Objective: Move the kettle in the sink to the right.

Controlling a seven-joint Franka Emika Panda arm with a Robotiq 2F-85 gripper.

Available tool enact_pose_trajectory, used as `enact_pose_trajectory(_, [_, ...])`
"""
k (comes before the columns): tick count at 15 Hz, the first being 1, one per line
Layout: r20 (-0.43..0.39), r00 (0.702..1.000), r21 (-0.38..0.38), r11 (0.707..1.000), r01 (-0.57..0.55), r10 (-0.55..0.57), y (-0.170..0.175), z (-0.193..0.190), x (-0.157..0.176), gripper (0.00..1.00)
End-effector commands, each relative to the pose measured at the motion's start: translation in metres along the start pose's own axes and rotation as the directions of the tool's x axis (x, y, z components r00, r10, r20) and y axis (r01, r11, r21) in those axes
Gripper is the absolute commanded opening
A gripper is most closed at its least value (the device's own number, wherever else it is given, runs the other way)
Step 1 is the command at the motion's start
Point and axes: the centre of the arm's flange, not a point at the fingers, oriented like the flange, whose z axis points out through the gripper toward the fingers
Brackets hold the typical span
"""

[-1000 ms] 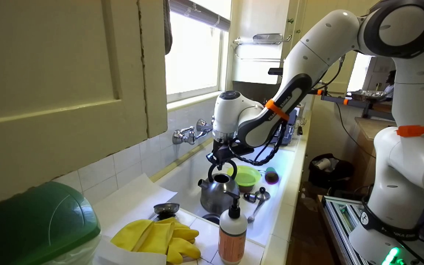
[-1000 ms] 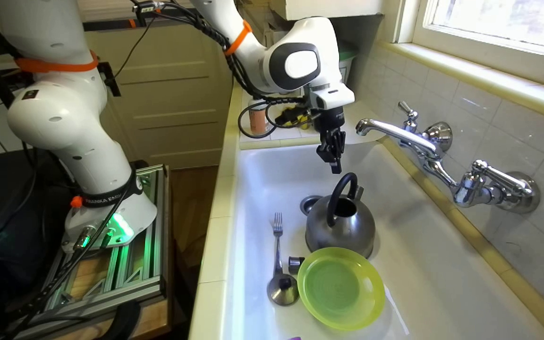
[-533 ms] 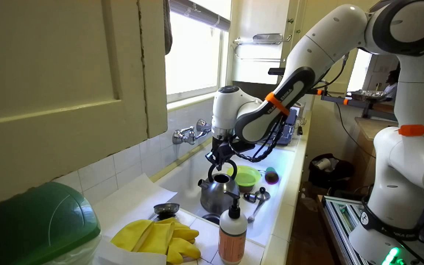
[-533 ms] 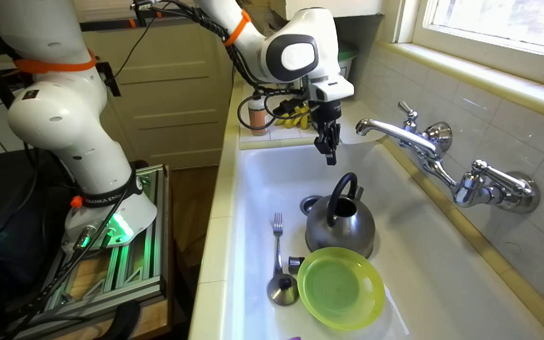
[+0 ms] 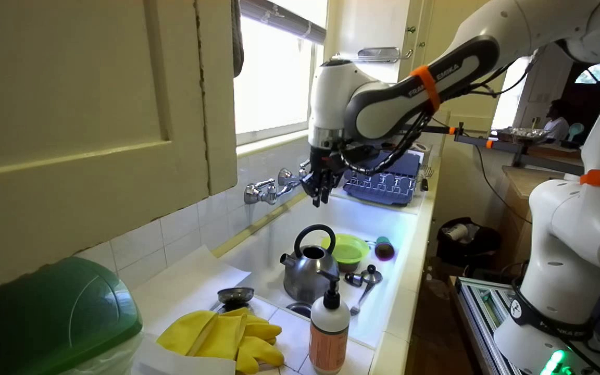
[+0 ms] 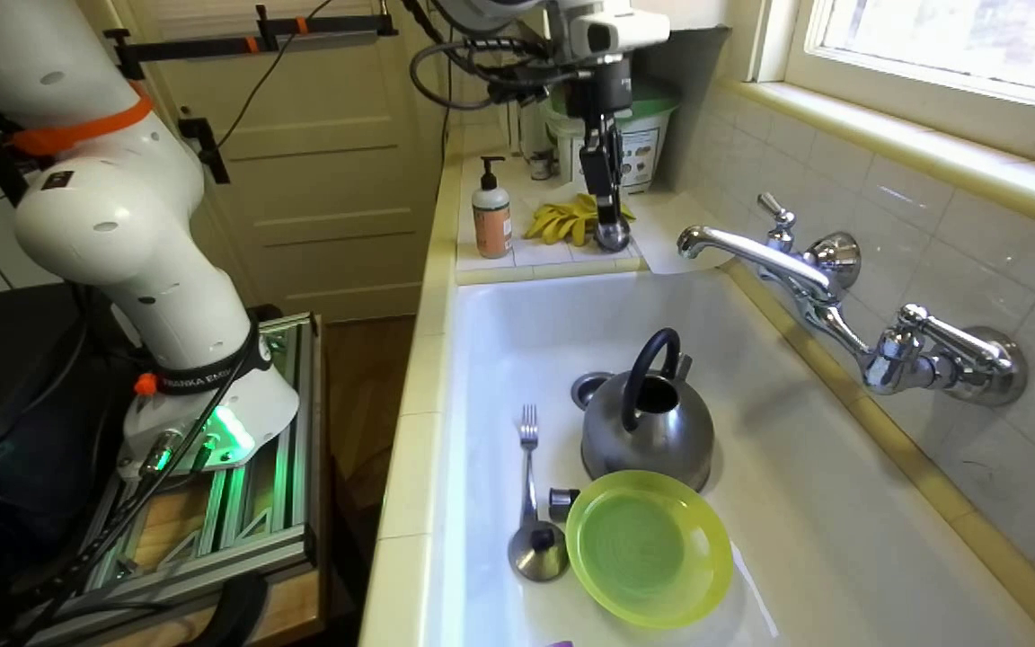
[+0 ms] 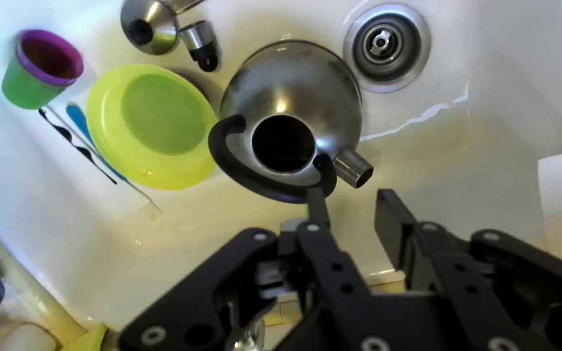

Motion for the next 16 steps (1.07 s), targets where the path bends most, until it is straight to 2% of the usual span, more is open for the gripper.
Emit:
enact_pose_trajectory(1, [0.023, 0.981, 0.02, 0.981, 0.193, -0.193, 0.031, -0.057, -0.003, 0.62])
enact_pose_trajectory(3, [0.024, 0.952, 0.016, 0.952, 0.305, -0.305, 0.044, -0.077, -0.003, 0.78])
enact_pose_trajectory(6, [0.019, 0.886, 0.0, 0.886, 0.463, -0.463, 0.062, -0.094, -0.002, 1.0])
enact_pose_trajectory(9, [0.023, 0.797, 0.005, 0.797, 0.604, -0.604, 0.069, -0.099, 0.007, 1.0])
enact_pose_trajectory(10, [-0.001, 0.85, 0.001, 0.85, 0.527, -0.527, 0.061, -0.095, 0.002, 1.0])
enact_pose_trajectory(16, [-0.002, 0.844, -0.001, 0.844, 0.536, -0.536, 0.06, -0.096, 0.003, 1.0])
